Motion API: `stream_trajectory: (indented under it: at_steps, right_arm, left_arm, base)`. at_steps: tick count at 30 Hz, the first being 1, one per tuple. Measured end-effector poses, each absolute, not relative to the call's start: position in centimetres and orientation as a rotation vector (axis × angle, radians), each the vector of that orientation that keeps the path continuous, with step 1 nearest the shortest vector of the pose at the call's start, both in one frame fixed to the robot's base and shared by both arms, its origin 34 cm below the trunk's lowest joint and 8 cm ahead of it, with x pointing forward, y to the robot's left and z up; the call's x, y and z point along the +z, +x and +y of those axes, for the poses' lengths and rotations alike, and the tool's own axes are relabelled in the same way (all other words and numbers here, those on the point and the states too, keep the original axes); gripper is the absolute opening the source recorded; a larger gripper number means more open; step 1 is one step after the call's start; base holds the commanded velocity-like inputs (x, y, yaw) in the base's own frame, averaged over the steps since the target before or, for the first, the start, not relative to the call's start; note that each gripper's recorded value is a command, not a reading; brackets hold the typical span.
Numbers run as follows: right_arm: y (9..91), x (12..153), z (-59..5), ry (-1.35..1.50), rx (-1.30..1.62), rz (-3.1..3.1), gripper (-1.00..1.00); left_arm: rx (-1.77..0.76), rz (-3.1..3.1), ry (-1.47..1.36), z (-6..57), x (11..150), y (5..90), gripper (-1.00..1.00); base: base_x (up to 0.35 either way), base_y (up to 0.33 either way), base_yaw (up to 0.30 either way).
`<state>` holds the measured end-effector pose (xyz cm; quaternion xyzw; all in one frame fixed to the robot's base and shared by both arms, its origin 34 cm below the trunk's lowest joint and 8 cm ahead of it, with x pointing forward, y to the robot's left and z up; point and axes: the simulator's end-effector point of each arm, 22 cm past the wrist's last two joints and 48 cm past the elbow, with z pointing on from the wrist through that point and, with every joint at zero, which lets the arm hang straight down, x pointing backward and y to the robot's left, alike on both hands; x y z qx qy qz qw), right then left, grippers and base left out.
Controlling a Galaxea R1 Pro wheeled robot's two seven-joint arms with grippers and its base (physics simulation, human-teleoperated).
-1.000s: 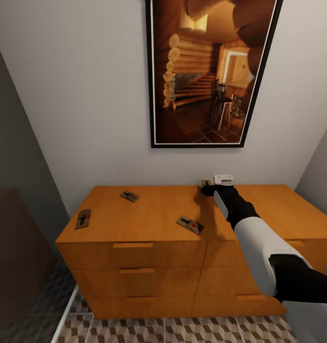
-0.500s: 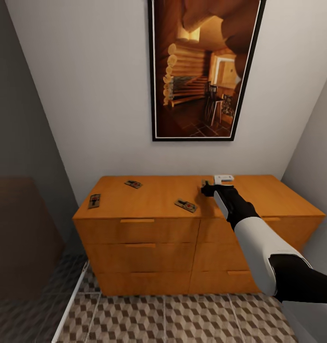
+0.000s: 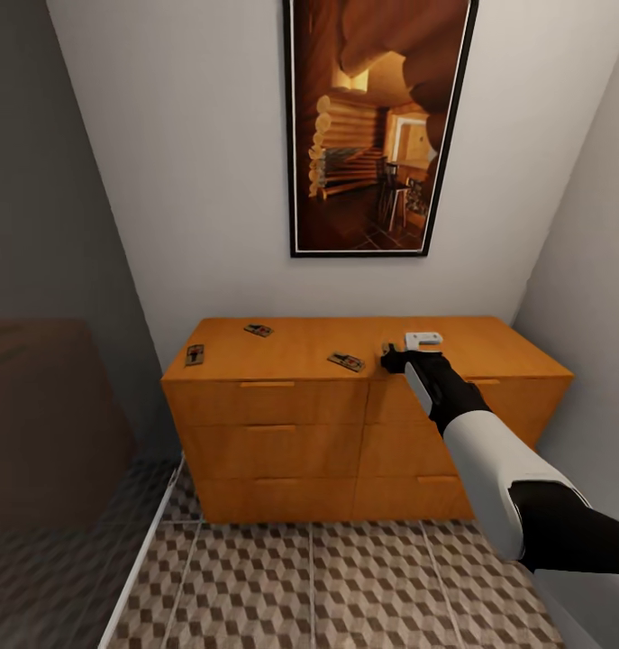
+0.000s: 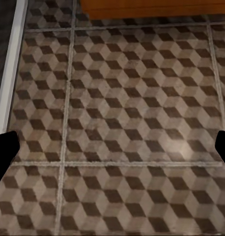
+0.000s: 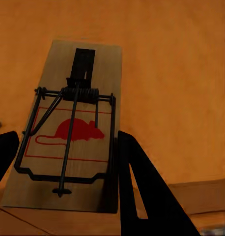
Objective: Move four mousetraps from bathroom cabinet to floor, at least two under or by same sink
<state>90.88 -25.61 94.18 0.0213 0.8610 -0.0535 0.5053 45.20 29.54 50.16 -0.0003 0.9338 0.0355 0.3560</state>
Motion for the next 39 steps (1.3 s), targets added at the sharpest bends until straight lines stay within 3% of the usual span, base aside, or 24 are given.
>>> stream_trajectory:
  at_steps: [30,39]
  right_arm:
    - [88.4,85.2,-25.0,0.030,-0.122,2.188,-1.00]
    - [86.5,80.7,-24.7,0.022,-0.110,2.178,-1.00]
  left_arm:
    - [0.092,2.412,-0.001,29.5,50.2,45.2,1.00]
    - [0.092,2.411,-0.001,29.5,50.2,45.2,1.00]
  base:
    - [-0.334,0.000,0.000]
    - [-0.089,0.000,0.000]
